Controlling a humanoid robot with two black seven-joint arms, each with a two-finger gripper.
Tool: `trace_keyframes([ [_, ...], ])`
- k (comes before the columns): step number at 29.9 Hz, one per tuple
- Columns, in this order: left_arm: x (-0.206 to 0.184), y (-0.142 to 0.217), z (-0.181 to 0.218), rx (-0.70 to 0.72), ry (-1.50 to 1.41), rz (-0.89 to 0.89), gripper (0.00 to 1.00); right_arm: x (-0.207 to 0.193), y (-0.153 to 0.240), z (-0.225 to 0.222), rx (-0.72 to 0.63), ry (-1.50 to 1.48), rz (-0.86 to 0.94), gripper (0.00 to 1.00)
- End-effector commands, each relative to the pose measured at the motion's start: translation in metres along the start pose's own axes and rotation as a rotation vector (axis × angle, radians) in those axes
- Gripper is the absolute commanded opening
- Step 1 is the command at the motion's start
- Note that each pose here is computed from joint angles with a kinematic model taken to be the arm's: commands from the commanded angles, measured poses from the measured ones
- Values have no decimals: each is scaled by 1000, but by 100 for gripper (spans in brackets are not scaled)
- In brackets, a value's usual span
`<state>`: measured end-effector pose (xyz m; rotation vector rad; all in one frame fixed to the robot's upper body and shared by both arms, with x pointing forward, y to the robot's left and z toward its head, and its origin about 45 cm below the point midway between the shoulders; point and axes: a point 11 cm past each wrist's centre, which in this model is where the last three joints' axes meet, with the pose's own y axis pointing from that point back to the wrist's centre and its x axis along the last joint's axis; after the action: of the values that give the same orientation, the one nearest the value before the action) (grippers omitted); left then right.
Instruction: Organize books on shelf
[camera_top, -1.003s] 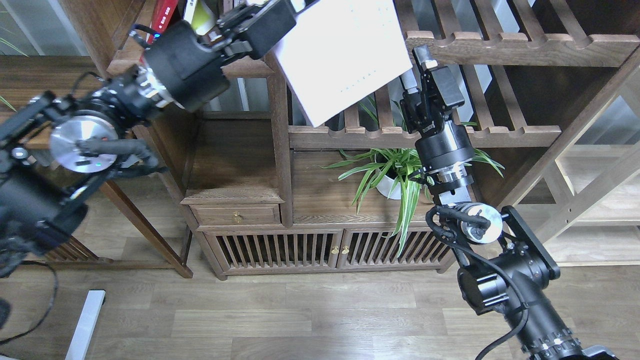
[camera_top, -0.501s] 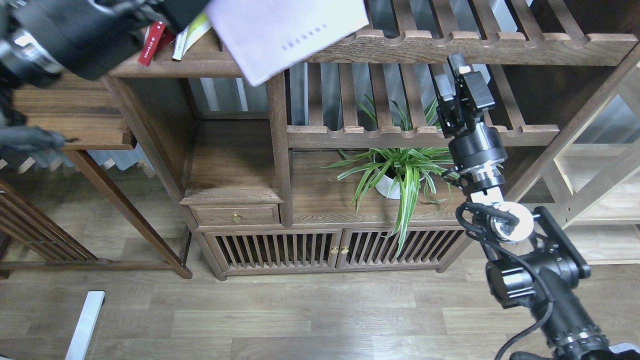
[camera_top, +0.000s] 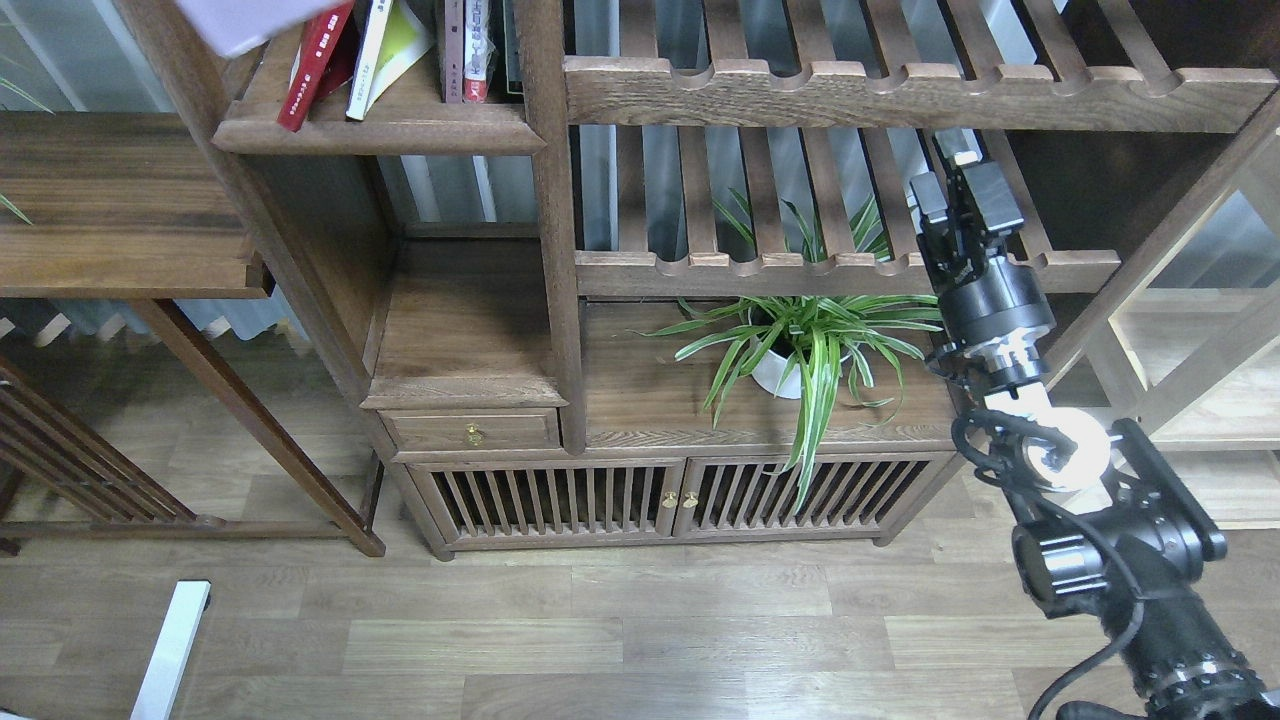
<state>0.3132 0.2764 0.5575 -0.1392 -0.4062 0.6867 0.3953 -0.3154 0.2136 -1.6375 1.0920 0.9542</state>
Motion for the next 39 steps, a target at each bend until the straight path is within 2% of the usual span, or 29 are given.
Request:
trace_keyframes([
  [1, 10, 6, 3, -14, -15, 54, 1, 7, 8, -2, 1, 3, 23, 81],
  [7, 21, 7, 1, -10, -21, 152, 1, 17, 23, -11, 23, 12, 54, 82],
  [25, 48, 23, -49, 52, -6, 457, 3, 24, 35, -29, 86, 8, 77, 82],
  [33, 45, 7, -78, 30, 46, 559, 2, 29, 45, -38, 121, 5, 92, 82],
  [39, 65, -16, -93, -12, 64, 627, 3, 28, 45, -40, 126, 4, 91, 82],
])
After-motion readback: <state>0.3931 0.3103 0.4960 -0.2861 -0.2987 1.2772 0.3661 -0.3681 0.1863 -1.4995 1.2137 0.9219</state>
